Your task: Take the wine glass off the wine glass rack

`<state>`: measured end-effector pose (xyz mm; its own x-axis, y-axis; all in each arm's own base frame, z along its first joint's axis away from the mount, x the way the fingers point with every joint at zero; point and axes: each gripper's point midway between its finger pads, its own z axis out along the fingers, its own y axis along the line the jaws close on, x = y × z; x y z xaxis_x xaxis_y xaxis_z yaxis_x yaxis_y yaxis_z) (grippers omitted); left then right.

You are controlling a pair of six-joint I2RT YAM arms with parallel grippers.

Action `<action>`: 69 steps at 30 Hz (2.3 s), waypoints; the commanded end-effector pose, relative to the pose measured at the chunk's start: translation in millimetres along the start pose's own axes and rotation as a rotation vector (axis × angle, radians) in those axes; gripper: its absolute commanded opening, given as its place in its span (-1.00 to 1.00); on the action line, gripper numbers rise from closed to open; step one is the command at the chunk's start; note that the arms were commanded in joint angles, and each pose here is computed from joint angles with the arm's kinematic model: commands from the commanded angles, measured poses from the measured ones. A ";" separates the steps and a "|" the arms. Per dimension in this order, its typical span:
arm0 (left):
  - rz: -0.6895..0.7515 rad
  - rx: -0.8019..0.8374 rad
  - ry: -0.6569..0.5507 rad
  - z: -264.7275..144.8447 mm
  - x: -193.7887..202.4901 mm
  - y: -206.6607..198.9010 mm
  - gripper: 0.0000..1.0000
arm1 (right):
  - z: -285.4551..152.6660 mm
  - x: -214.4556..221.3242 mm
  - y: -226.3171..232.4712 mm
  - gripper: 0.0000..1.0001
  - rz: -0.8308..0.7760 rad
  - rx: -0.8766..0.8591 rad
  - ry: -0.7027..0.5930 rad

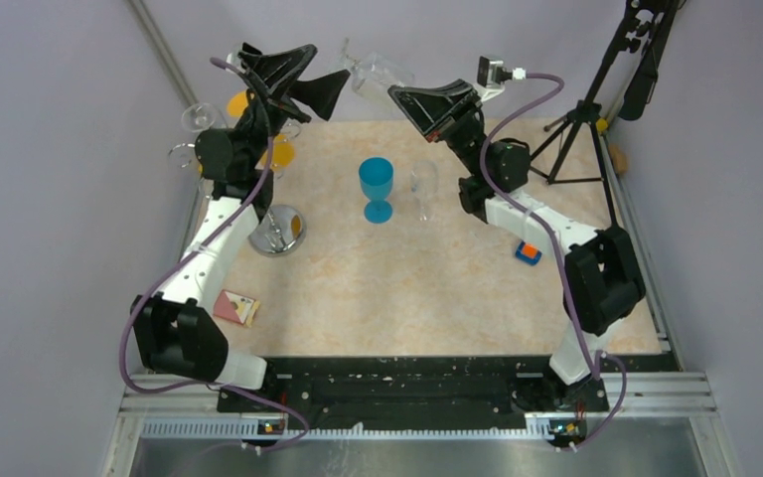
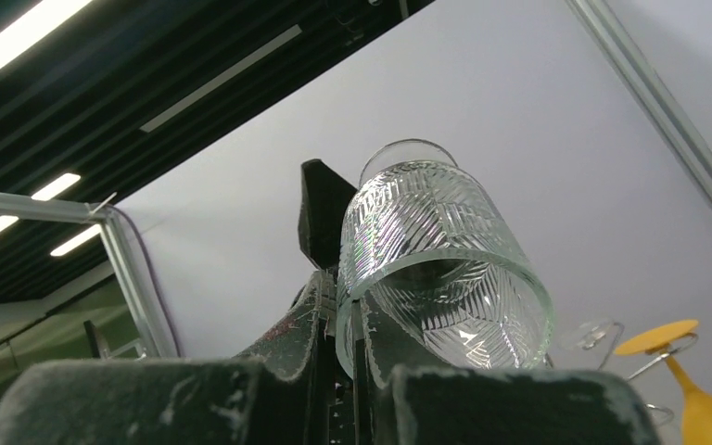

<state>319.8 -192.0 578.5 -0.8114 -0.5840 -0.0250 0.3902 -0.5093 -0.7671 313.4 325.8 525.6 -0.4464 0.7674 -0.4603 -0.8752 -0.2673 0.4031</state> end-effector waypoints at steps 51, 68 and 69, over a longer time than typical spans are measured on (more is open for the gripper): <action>0.596 -0.632 0.077 -45.9 -20.8 40.1 0.86 | -307.3 26.6 -179.2 -1.00 -0.461 1.579 0.662; 0.923 -0.996 -0.336 -144.1 -95.0 -15.8 0.85 | -352.7 22.8 -220.3 -1.00 -0.501 1.752 0.844; 0.942 -1.014 -0.361 -148.9 -96.6 -20.1 0.86 | -354.8 22.0 -221.7 -1.00 -0.503 1.757 0.853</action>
<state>355.5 -51.4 469.5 -0.3675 -0.6989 -0.6136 0.1159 0.6202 -0.7758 404.3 202.1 117.5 -0.7506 0.0221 -0.6604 -0.0757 0.9900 0.1192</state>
